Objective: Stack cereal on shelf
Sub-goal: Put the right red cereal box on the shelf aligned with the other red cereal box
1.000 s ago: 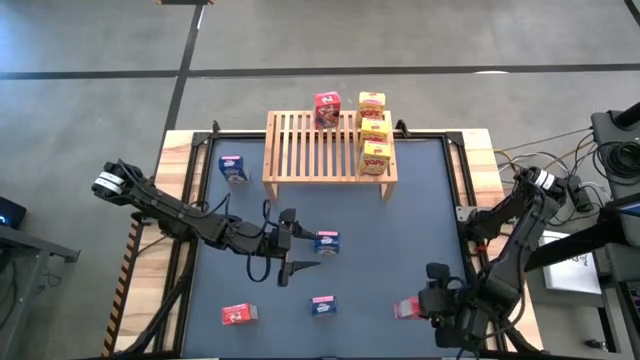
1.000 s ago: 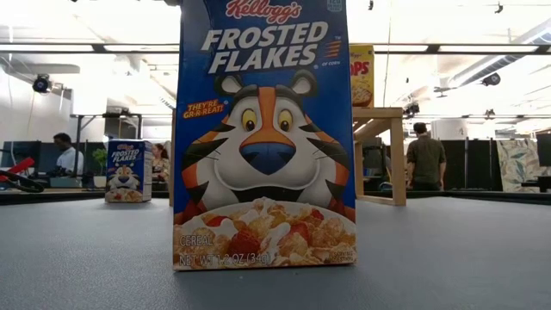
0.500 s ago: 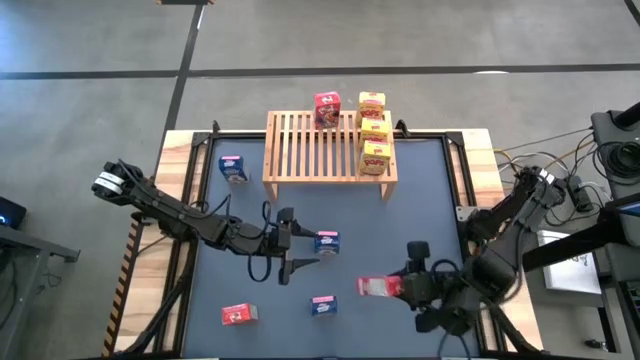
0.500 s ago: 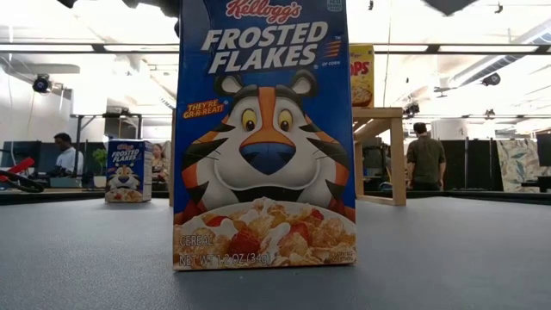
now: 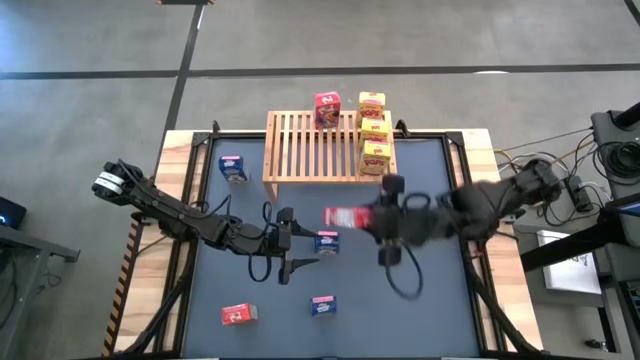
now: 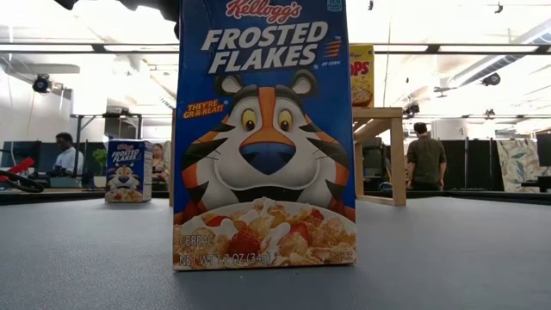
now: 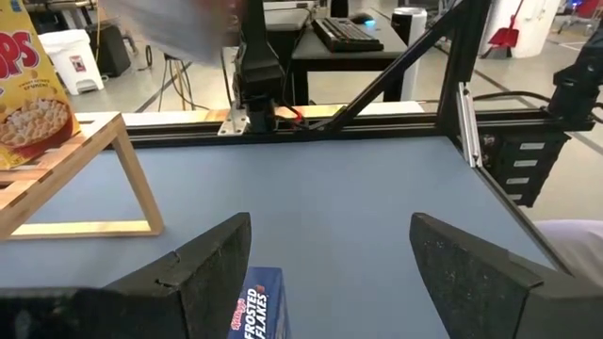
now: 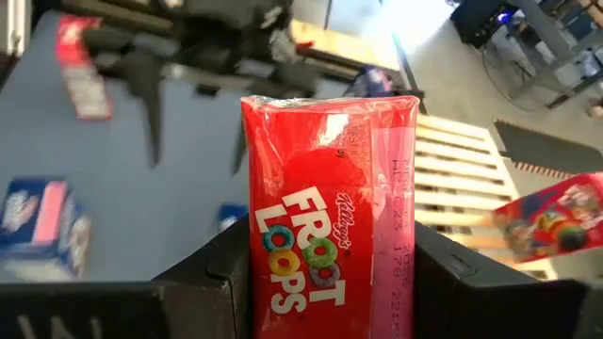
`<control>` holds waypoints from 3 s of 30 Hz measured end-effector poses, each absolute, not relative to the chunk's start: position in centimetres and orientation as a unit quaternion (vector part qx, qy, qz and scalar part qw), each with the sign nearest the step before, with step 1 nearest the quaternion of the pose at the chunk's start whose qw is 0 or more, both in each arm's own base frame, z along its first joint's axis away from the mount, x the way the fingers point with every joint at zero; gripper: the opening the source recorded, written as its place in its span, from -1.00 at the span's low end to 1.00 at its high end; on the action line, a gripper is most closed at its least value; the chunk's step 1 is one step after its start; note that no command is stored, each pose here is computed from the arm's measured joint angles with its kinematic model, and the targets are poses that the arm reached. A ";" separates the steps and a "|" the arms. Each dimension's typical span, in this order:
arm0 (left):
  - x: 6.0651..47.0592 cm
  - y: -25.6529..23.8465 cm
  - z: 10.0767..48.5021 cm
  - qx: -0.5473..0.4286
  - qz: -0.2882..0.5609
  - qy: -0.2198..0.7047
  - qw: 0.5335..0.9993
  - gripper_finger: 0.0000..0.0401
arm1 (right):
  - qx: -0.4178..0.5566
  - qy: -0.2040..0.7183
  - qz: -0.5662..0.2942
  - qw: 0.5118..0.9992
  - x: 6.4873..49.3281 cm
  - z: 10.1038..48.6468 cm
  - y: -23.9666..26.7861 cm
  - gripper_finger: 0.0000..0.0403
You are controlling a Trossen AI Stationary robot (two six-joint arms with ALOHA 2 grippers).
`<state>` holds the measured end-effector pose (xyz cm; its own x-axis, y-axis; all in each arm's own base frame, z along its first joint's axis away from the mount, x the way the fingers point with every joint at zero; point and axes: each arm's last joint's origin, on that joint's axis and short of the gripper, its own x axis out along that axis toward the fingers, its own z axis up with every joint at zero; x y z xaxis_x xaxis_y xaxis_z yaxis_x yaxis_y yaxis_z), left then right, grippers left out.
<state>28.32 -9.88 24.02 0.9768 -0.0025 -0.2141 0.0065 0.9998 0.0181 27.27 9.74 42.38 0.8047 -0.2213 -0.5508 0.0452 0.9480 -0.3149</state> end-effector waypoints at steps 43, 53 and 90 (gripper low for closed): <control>30.3 -5.3 25.8 0.067 0.036 0.132 0.988 0.37 | -0.173 0.366 -0.091 0.910 32.4 39.9 -13.8 -0.16; 30.2 -3.9 26.0 0.066 0.040 0.140 0.987 0.37 | -0.137 0.419 -0.049 0.896 34.5 40.1 -15.8 -0.16; 29.9 -3.5 26.2 0.067 0.045 0.148 0.986 0.37 | -0.081 0.481 -0.051 0.871 35.6 39.2 -19.5 -0.16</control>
<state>29.90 -3.53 26.18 0.9521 0.1081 -0.2862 -0.0687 0.9871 0.1444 35.57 -19.50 39.21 0.5321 -0.1680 -0.8298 0.0114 0.9814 -0.1914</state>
